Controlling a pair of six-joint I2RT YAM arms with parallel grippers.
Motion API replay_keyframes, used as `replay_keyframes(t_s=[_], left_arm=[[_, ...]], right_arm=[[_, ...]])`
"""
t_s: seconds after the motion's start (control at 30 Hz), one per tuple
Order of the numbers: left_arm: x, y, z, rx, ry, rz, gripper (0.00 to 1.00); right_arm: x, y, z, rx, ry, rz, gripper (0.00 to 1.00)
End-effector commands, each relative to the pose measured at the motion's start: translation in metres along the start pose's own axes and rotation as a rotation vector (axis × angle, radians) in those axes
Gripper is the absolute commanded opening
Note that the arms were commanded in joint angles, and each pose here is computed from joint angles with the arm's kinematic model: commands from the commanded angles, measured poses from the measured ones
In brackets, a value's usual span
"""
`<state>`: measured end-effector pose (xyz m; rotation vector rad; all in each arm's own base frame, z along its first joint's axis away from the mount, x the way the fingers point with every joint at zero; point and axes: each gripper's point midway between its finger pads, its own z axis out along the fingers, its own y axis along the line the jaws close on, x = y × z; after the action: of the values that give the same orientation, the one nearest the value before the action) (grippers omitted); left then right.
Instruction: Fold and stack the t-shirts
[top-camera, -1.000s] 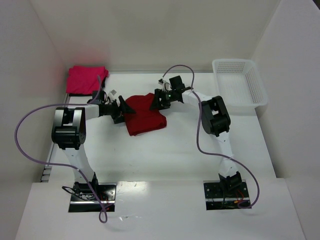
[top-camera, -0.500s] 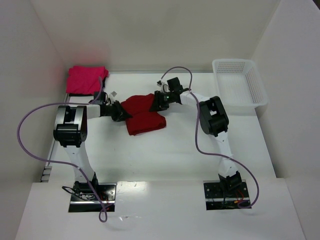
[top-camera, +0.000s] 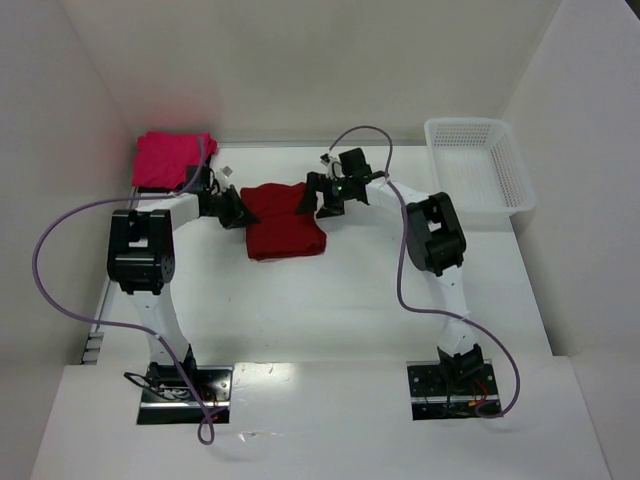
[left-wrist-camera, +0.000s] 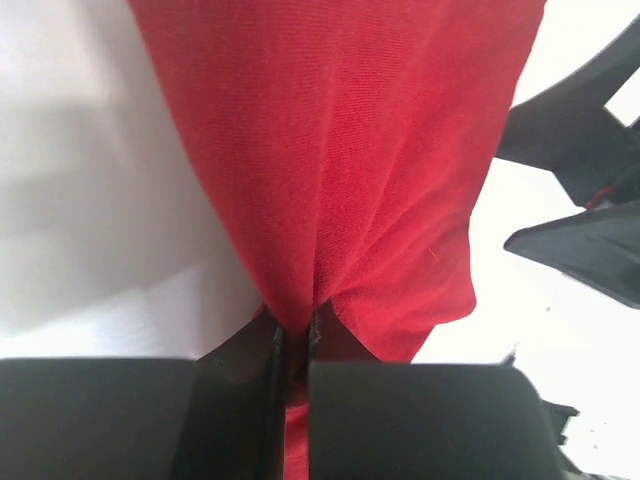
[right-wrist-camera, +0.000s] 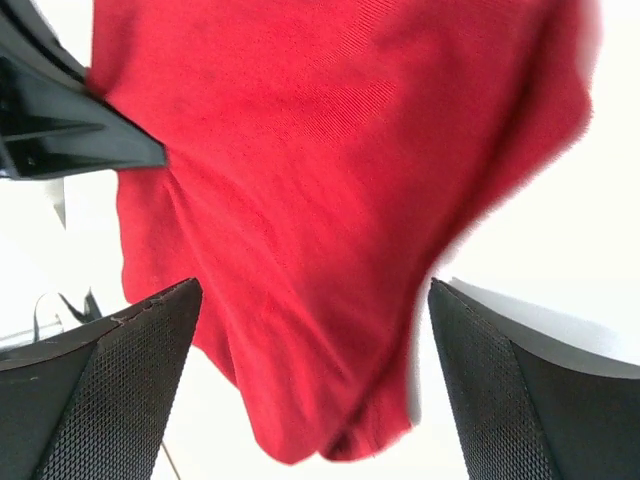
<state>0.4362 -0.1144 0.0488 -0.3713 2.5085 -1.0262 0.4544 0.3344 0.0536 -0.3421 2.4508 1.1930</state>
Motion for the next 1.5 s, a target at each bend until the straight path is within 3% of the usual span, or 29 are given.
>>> replay_keyframes(t_s=[0.0, 0.17, 0.4, 0.8, 1.17, 1.47], left_arm=[[-0.029, 0.002, -0.024, -0.078, -0.058, 0.094, 0.0], [-0.054, 0.01, -0.037, -0.213, -0.079, 0.171, 0.0], [-0.113, 0.037, -0.053, -0.441, -0.114, 0.263, 0.0], [-0.199, 0.064, -0.109, -0.813, -0.299, 0.354, 0.0], [-0.275, 0.063, -0.158, -0.895, -0.51, 0.363, 0.0], [-0.306, 0.109, -0.206, -0.944, -0.614, 0.286, 0.0]], right_arm=[[-0.046, 0.016, -0.051, 0.031, -0.134, -0.029, 1.0], [-0.062, 0.021, -0.088, 0.044, -0.211, -0.022, 1.0], [-0.043, 0.029, -0.107, 0.066, -0.212, -0.023, 1.0], [-0.015, 0.04, -0.151, 0.121, -0.254, -0.024, 1.0], [-0.002, 0.044, -0.16, 0.135, -0.262, 0.037, 1.0], [0.001, 0.04, -0.157, 0.14, -0.257, 0.119, 1.0]])
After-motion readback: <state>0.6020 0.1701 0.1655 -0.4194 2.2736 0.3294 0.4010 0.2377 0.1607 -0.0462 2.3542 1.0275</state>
